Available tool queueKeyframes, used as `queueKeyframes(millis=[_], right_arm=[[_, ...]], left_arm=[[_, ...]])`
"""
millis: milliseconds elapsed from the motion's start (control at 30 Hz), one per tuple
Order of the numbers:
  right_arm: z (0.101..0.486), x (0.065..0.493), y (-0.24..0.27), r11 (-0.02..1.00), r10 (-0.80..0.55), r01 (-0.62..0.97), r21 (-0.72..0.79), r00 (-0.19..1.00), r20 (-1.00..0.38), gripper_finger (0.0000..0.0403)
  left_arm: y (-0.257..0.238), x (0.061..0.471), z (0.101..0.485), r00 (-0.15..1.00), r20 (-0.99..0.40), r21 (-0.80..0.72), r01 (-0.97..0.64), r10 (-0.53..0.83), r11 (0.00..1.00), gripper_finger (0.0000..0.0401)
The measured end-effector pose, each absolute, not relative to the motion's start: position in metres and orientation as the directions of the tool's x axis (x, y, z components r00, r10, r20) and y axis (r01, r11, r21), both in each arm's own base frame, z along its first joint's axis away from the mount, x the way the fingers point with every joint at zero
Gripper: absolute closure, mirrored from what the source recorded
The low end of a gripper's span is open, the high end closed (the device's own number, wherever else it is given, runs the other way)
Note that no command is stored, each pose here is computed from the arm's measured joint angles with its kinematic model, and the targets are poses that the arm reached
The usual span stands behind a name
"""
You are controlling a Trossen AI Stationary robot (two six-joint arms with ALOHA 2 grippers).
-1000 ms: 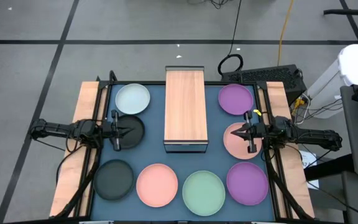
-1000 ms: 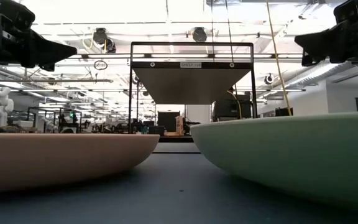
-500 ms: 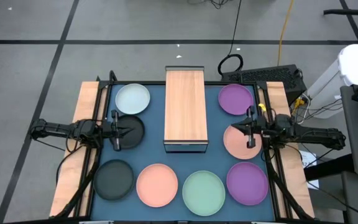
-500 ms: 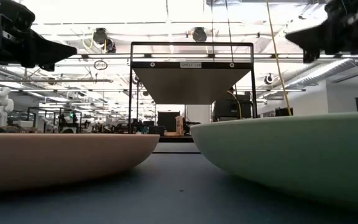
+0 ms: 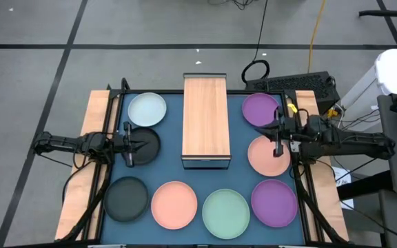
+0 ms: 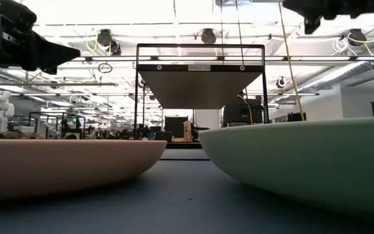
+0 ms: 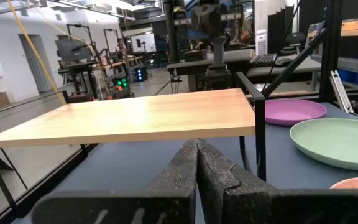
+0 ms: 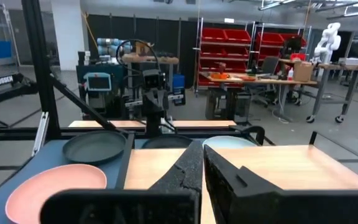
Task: Place and stack plates onto a shelf
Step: Put the top orange plate on the shelf
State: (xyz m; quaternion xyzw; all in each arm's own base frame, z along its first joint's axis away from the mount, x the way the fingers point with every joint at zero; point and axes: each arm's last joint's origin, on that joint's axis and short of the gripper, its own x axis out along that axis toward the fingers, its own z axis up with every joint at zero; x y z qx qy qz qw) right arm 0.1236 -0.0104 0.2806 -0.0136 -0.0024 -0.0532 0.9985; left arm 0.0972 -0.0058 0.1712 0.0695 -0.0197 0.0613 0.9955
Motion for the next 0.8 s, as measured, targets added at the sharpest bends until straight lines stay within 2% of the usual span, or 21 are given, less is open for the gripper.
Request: queueKeyframes(millis=[500,800], right_arm=[[0.355,0.126,-0.011,0.994,-0.107,0.106,-0.009,0.994,-0.031,0.0403],[0.400,0.125,-0.010,0.994,-0.106,0.105,-0.011,0.987,-0.118,0.0403]], left_arm=[[-0.006,0.097,0.171,0.992,0.048,0.136,-0.125,0.119,0.983,0.0397],[-0.006,0.097,0.171,0.992,0.048,0.136,-0.125,0.119,0.983,0.0397]])
